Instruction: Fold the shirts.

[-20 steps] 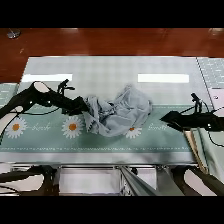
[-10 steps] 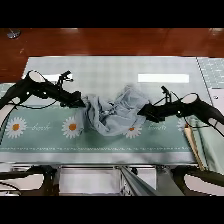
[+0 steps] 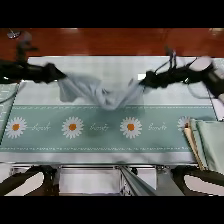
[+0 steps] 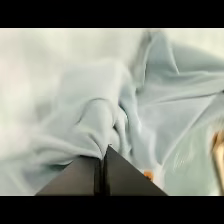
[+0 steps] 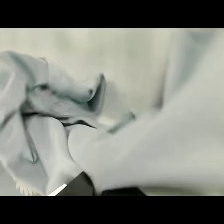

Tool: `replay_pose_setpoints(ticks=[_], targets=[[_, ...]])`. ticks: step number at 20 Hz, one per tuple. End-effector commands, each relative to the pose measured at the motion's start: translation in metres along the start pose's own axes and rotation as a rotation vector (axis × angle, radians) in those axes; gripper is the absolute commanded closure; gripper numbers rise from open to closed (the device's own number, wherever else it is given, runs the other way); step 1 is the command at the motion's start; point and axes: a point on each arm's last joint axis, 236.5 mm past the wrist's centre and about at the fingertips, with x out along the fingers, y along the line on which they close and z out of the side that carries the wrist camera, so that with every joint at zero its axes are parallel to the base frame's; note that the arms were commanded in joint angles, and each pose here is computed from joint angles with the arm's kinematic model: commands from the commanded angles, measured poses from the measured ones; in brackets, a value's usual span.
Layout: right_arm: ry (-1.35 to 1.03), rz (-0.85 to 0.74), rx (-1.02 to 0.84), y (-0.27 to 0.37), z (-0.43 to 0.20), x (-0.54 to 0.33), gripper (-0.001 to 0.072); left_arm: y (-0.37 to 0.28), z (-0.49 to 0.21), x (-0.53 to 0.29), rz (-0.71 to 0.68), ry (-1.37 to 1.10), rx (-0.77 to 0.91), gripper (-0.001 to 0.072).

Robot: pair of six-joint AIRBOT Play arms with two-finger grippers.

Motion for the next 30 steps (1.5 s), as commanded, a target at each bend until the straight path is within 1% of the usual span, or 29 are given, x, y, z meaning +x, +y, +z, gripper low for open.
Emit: replay_pose_setpoints(ticks=[1, 3, 4, 6, 10, 13, 15, 17, 19, 21, 23, 24, 25, 27, 30], targets=[[-0.281, -0.063, -0.287, 0.088, 0.077, -0.138, 0.0685, -0.076, 0.096, -0.122, 0.000, -0.472, 0.171, 0.0686], [-0.396, -0.093, -0.438, 0.140, 0.075, -0.212, 0.0685, -0.127, 0.115, -0.200, 0.015, -0.685, 0.286, 0.0686], [-0.424, -0.101, -0.496, 0.161, 0.060, -0.243, 0.0685, -0.146, 0.115, -0.231, 0.032, -0.757, 0.336, 0.0686], [-0.450, -0.119, -0.580, 0.187, 0.019, -0.285, 0.0684, -0.173, 0.103, -0.283, 0.110, -0.870, 0.431, 0.0687], [-0.447, -0.152, -0.673, 0.211, -0.068, -0.337, 0.0684, -0.210, 0.054, -0.355, 0.297, -1.034, 0.582, 0.0686], [-0.409, -0.170, -0.637, 0.209, -0.112, -0.352, 0.0684, -0.223, 0.018, -0.381, 0.419, -1.074, 0.660, 0.0687], [-0.310, -0.181, -0.554, 0.194, -0.136, -0.342, 0.0685, -0.215, 0.004, -0.367, 0.425, -0.998, 0.645, 0.0686], [-0.221, -0.171, -0.466, 0.174, -0.151, -0.319, 0.0685, -0.187, 0.001, -0.337, 0.411, -0.884, 0.579, 0.0686], [-0.103, -0.166, -0.366, 0.139, -0.169, -0.278, 0.0685, -0.150, 0.002, -0.291, 0.352, -0.767, 0.495, 0.0686], [-0.019, -0.143, -0.238, 0.097, -0.185, -0.223, 0.0685, -0.108, -0.004, -0.232, 0.265, -0.626, 0.400, 0.0687], [0.035, -0.128, -0.106, 0.054, -0.198, -0.167, 0.0685, -0.059, -0.018, -0.173, 0.191, -0.483, 0.280, 0.0687], [0.045, -0.122, -0.039, 0.032, -0.201, -0.138, 0.0685, -0.038, -0.025, -0.145, 0.164, -0.426, 0.259, 0.0686], [0.031, -0.124, 0.013, 0.012, -0.199, -0.114, 0.0685, -0.022, -0.031, -0.120, 0.141, -0.394, 0.235, 0.0687], [-0.015, -0.156, 0.103, -0.027, -0.185, -0.076, 0.0685, 0.009, -0.033, -0.079, 0.150, -0.373, 0.194, 0.0686], [-0.109, -0.185, 0.167, -0.065, -0.136, -0.036, 0.0685, 0.036, -0.008, -0.035, 0.201, -0.422, 0.164, 0.0687]])
